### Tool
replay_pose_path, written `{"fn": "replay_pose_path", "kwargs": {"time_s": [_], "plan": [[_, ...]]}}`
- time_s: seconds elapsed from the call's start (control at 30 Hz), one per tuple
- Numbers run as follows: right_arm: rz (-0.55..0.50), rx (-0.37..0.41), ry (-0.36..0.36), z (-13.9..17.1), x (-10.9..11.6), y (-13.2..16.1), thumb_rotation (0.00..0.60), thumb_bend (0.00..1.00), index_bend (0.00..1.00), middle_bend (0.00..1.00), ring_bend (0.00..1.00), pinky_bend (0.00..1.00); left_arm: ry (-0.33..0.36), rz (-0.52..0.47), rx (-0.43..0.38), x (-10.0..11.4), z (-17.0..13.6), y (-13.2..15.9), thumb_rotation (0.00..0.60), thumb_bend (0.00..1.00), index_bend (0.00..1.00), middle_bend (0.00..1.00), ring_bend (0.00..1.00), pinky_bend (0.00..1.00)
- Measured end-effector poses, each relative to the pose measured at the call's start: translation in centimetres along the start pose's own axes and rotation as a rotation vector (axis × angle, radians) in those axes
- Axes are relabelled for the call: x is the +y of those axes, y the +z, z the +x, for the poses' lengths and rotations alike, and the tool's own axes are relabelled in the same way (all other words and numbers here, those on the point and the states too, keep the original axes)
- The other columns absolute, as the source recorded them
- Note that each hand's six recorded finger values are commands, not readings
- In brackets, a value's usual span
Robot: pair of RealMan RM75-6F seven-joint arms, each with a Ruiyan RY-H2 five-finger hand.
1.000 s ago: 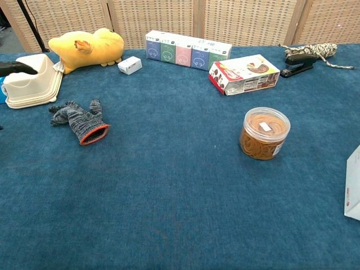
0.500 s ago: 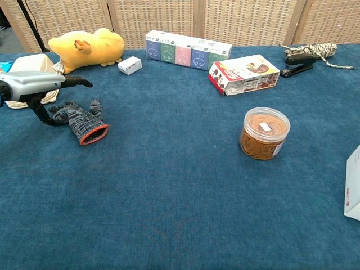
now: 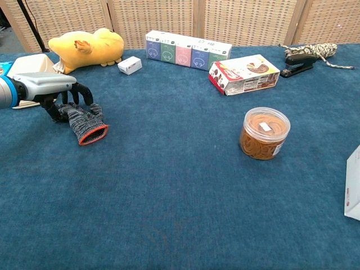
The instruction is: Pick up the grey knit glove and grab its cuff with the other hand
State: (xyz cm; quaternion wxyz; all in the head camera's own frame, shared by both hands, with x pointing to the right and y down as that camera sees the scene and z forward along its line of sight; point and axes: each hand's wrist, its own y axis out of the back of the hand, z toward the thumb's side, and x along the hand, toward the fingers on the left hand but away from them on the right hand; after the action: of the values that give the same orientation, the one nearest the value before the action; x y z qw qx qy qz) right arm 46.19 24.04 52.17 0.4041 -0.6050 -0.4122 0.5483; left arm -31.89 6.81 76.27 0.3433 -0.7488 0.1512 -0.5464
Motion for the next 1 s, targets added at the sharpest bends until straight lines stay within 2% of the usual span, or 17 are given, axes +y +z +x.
{"fn": "replay_pose_path", "kwargs": {"time_s": [0.3, 0.57, 0.77, 1.0], "plan": [[-0.005, 0.004, -0.003, 0.2, 0.2, 0.1, 0.6, 0.0, 0.0, 0.0, 0.0, 0.0, 0.008, 0.044, -0.008, 0.0, 0.2, 0.7, 0.6, 0.38, 0.63, 0.57, 0.51, 0.51], [0.012, 0.05, 0.023, 0.3, -0.5, 1.0, 0.6, 0.0, 0.0, 0.0, 0.0, 0.0, 0.058, -0.017, -0.041, 1.1, 0.3, 2.3, 0.6, 0.39, 0.65, 0.58, 0.53, 0.52], [0.039, 0.19, 0.074, 0.6, -1.8, 3.4, 0.6, 0.0, 0.0, 0.0, 0.0, 0.0, 0.058, -0.095, -0.096, 3.1, 0.2, 4.6, 0.6, 0.39, 0.65, 0.58, 0.53, 0.52], [0.106, 0.446, 0.124, 0.8, -3.3, 7.8, 0.6, 0.0, 0.0, 0.0, 0.0, 0.0, -0.01, -0.172, -0.142, 6.2, 0.6, 7.7, 0.6, 0.39, 0.65, 0.58, 0.53, 0.52]]}}
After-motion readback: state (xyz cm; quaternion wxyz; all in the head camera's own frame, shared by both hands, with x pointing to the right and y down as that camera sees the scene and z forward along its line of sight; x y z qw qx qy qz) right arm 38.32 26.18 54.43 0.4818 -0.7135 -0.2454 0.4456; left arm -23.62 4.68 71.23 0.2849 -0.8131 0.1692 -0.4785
